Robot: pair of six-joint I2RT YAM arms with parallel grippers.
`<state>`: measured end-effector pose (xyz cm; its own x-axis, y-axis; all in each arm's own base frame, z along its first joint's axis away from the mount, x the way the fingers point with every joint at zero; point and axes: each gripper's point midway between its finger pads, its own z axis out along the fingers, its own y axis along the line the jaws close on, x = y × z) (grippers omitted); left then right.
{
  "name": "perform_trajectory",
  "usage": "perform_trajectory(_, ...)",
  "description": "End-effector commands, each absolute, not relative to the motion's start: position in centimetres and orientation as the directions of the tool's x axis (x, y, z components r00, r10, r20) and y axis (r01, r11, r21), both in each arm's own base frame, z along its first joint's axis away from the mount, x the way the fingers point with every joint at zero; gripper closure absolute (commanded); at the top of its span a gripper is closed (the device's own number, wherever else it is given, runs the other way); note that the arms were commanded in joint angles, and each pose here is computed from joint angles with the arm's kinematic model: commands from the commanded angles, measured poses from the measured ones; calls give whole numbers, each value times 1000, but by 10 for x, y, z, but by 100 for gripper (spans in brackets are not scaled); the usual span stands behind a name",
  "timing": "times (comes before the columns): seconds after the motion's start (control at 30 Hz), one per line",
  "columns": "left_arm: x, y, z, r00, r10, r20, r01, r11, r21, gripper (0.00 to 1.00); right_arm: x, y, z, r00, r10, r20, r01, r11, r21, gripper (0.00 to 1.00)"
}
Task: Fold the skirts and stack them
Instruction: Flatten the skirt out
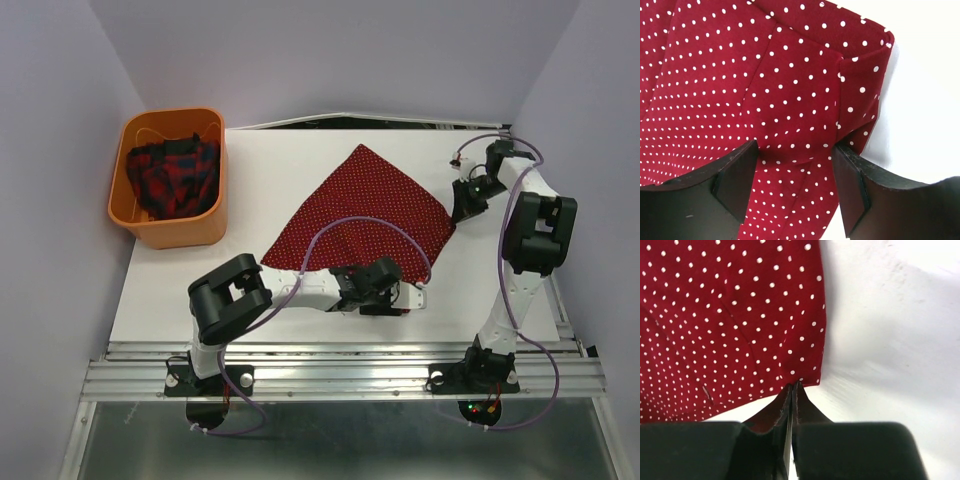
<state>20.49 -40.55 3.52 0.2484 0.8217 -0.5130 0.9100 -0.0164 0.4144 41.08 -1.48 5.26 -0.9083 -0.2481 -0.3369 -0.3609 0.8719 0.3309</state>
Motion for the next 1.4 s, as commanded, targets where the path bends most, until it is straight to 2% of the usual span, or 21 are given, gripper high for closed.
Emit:
perform_trajectory(0.0, 202, -406, 37, 254, 807, -534, 911, -15, 411, 29, 426, -23, 69, -877, -253, -408, -371, 897, 241, 99)
perform_trajectory(0.27, 198, -399, 33, 243, 811, -532, 918, -14, 397, 29, 437, -36, 70, -875, -257, -409, -352, 920, 175, 99)
perform_trajectory(0.57, 195, -399, 27, 241, 813, -530, 923, -24, 383, 28, 426, -51, 62, -883, -277, -380, -332, 939, 86, 99)
perform_trajectory(0.9, 188, -388, 24, 255, 816, -519, 925, -50, 376, 28, 444, -66, 47, -909, -228, -349, -266, 962, 62, 99)
perform_trajectory(0.97, 183, -391, 30, 264, 797, -543, 931, -62, 361, 28, 442, -59, 46, -910, -224, -350, -277, 955, 107, 92)
perform_trajectory(1.0, 181, -392, 38, 269, 787, -556, 930, -63, 362, 28, 439, -53, 49, -914, -221, -339, -283, 948, 143, 82)
perform_trajectory(1.17, 174, -415, 89, 277, 699, -659, 939, -53, 339, 29, 432, -53, 63, -910, -231, -344, -291, 947, 134, 75)
perform_trajectory(1.2, 171, -412, 91, 267, 709, -653, 946, -62, 319, 29, 432, -53, 66, -910, -230, -346, -289, 948, 130, 73)
perform_trajectory(1.27, 168, -422, 115, 262, 675, -690, 950, -55, 308, 29, 436, -55, 79, -902, -224, -368, -282, 953, 112, 59)
perform_trajectory(1.37, 165, -430, 136, 241, 648, -722, 959, -45, 279, 30, 443, -53, 104, -884, -201, -422, -269, 957, 108, 54)
